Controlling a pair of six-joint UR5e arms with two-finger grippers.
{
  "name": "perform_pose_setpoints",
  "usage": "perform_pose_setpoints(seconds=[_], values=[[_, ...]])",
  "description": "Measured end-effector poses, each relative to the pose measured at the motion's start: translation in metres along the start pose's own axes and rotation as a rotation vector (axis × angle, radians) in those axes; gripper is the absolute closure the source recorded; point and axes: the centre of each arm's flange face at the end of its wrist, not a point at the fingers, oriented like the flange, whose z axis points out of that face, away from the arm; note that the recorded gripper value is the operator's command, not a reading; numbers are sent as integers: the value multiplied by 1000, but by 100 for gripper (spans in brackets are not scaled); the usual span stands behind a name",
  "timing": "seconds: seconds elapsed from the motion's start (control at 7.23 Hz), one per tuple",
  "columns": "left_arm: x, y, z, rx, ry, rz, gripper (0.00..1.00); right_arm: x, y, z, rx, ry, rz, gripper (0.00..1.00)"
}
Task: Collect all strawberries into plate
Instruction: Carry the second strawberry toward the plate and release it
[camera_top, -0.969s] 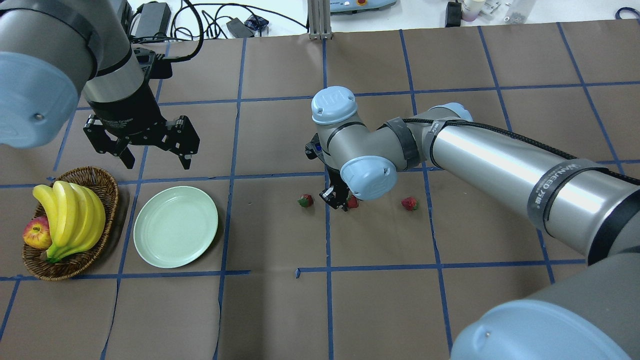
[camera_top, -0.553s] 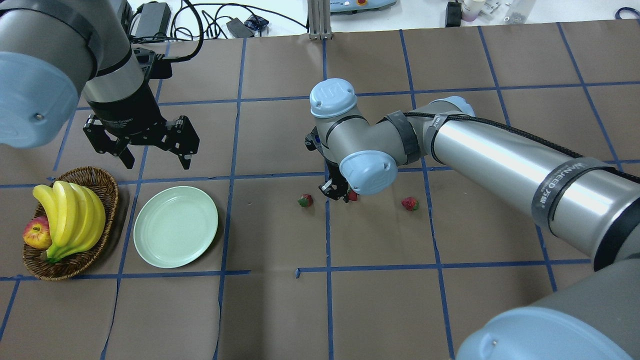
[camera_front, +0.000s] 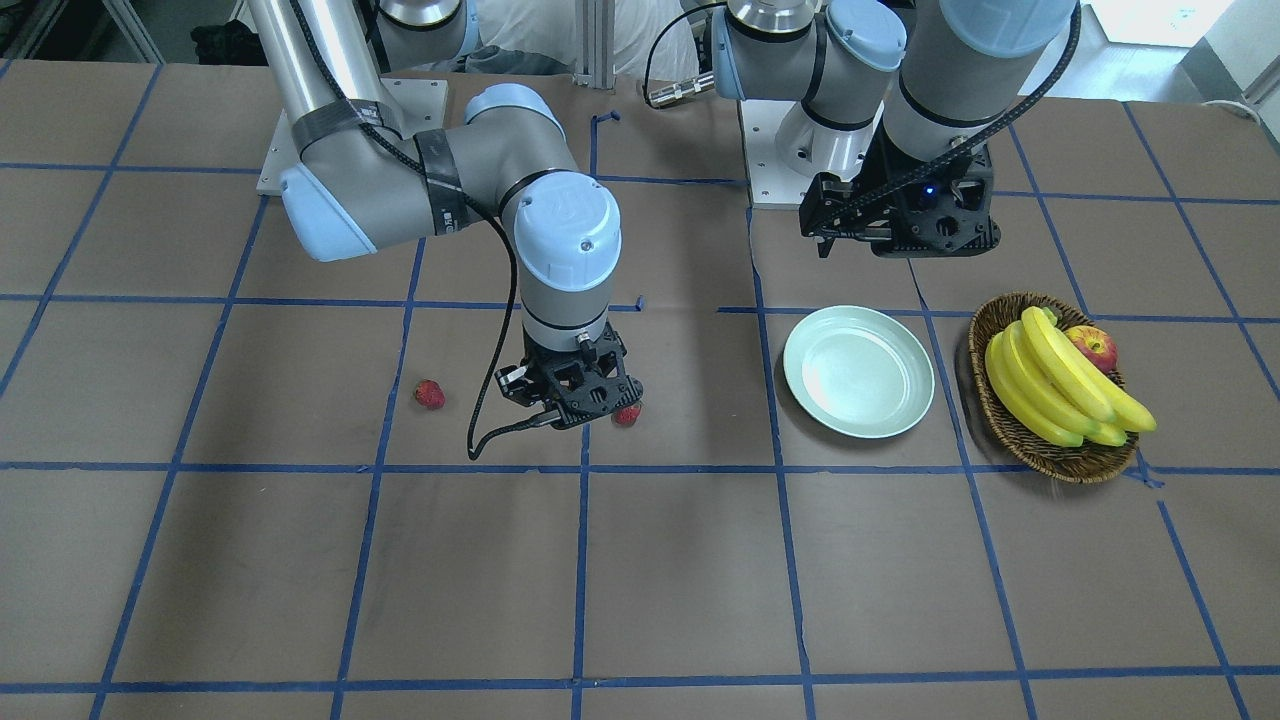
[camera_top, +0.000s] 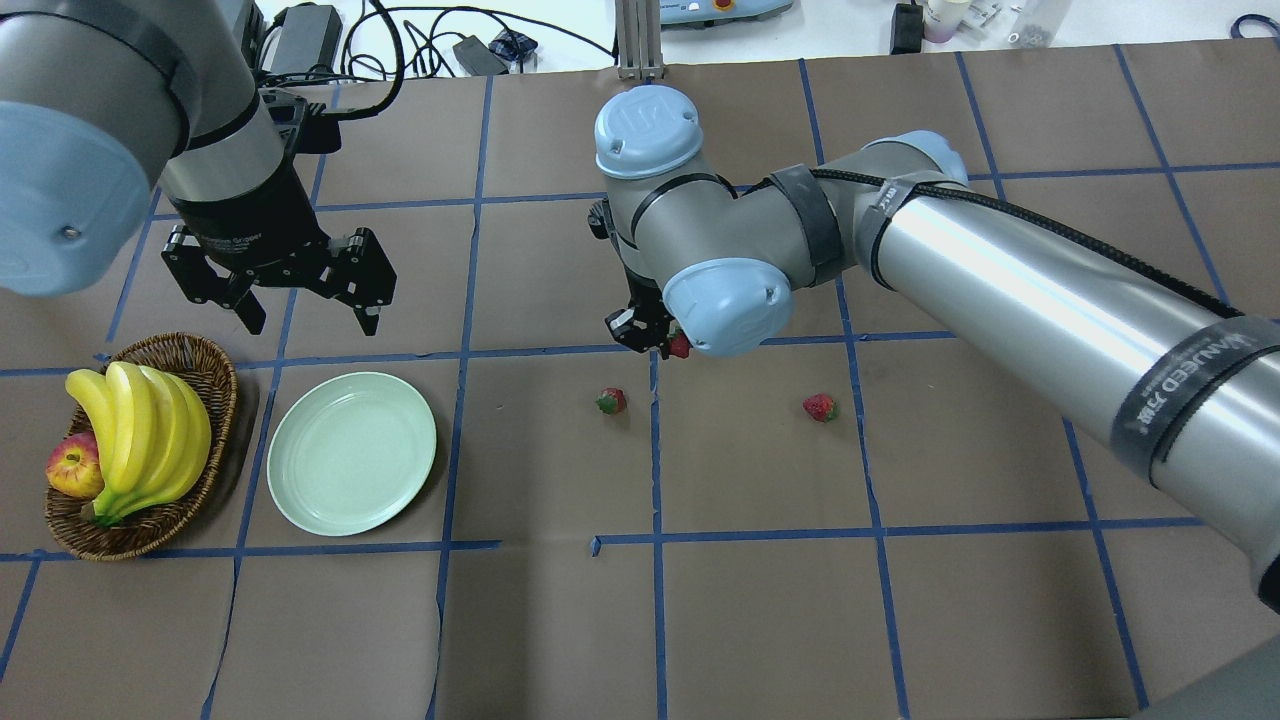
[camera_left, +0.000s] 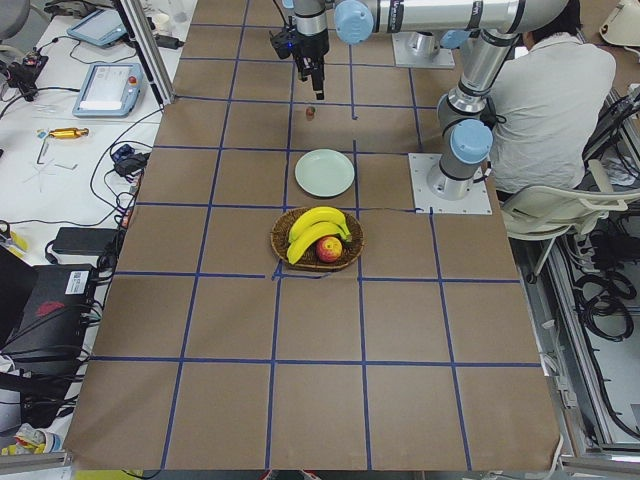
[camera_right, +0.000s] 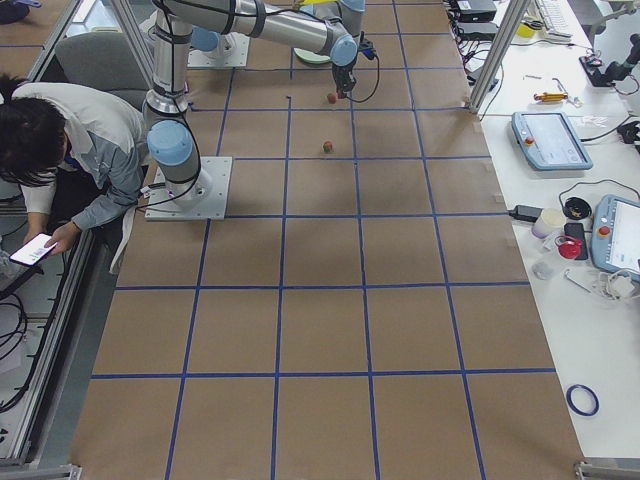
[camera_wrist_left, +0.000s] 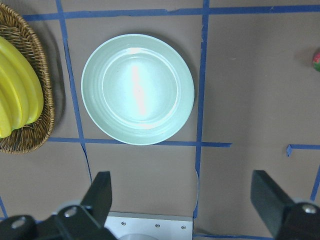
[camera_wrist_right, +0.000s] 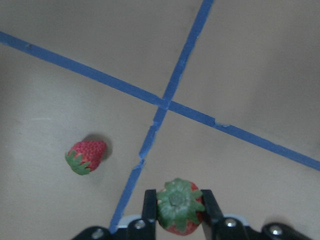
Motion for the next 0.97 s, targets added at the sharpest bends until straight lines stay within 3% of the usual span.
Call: perform_pose_setpoints(seconds=[0.69,0.83,0.97], values=[[-5,0,-5,11,5,-8,0,-83,-9,27,30,-56,18,100],[-4,1,-5,10,5,-7,0,-91,-12,34,29,-66,12,97],[-4,1,-4,9,5,-8,0,-95,-15,41,27,-73,8,82]])
